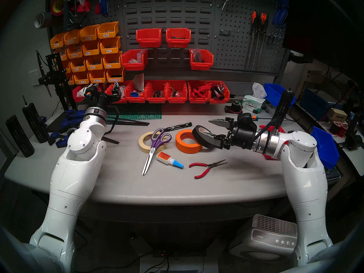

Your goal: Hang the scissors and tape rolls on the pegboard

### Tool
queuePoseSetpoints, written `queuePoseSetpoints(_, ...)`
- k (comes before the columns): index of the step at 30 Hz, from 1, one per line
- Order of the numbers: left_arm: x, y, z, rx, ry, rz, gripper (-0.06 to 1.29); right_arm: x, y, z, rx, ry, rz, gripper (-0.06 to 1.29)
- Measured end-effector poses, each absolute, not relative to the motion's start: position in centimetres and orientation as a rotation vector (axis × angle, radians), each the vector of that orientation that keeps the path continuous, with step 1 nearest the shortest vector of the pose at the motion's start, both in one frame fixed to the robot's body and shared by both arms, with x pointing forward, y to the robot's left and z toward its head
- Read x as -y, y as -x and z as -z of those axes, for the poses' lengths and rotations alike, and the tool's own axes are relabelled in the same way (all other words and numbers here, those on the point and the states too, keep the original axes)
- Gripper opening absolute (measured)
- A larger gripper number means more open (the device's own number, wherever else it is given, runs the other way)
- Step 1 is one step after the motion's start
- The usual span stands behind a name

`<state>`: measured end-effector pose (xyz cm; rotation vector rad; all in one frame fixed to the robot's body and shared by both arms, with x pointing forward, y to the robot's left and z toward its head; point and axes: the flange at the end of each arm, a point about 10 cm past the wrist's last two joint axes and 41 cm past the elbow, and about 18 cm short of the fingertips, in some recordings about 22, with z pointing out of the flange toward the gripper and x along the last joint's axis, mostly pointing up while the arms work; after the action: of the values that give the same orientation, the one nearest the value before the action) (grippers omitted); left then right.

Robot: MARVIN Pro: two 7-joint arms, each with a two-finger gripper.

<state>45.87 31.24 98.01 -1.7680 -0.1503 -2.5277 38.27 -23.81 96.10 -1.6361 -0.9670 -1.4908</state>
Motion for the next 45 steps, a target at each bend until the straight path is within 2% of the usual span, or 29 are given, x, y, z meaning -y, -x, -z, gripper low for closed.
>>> queuePoseSetpoints(23,-31.2,-45.9,-98.0,0.150,1.768,2.528,1.23,23.6,-38.4,-95.6,1.007,1.637,1.473,1.26)
queuePoseSetpoints(45,-31.2,-45.9,-98.0,0.150,1.768,2.528,1.23,22.3,-39.9,-92.5,1.000,1.721,1.522,1.26)
